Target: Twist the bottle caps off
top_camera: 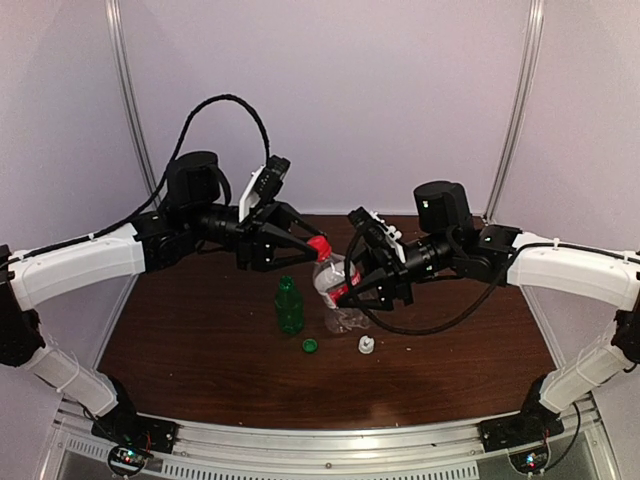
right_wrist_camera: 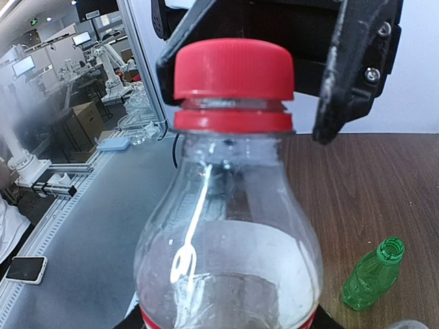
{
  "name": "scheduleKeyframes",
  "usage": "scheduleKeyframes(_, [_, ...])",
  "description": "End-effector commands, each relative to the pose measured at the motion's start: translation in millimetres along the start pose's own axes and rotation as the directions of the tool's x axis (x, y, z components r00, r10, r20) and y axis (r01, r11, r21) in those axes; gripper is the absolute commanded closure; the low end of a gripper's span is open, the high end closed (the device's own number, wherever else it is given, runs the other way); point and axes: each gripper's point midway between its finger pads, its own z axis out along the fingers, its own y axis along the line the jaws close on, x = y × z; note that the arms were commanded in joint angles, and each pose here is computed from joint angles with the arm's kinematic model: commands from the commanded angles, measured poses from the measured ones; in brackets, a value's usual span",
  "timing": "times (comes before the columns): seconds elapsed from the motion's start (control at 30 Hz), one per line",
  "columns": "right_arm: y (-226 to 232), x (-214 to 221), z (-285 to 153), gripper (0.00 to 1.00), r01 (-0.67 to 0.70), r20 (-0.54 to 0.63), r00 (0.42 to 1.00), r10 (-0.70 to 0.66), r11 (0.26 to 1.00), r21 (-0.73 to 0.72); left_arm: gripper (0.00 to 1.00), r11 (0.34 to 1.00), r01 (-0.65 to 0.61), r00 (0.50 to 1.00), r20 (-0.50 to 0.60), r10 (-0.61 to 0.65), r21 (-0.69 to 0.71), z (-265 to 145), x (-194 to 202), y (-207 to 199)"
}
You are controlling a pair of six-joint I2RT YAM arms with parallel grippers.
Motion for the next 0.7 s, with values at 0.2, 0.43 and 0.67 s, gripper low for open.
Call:
scheduleKeyframes(0.2, [-26.4, -6.2, -6.8, 0.53, 0.014, -0.011, 1.0, -0.013, 0.986, 0.164, 0.85, 0.999, -0.013, 0.998, 0.057, 0.016, -0.053, 0.8, -20.8, 5.0])
scheduleKeyframes(0.43, [-74.6, -5.2, -29.3, 0.54, 0.017, -0.028, 1.0, -0.004, 0.877, 0.481, 0.85, 0.872, 0.211, 0.974, 0.167, -0.151, -0.441, -12.4, -27.2, 68.0])
scheduleKeyframes(0.67, [-101.6, -2.0, -47.6, 0.56, 0.018, -0.017, 1.0, -0.009, 0.744, 0.668, 0.79, 0.643, 0.368, 0.93, 0.265, -0.255, -0.672, -22.1, -4.1, 111.3])
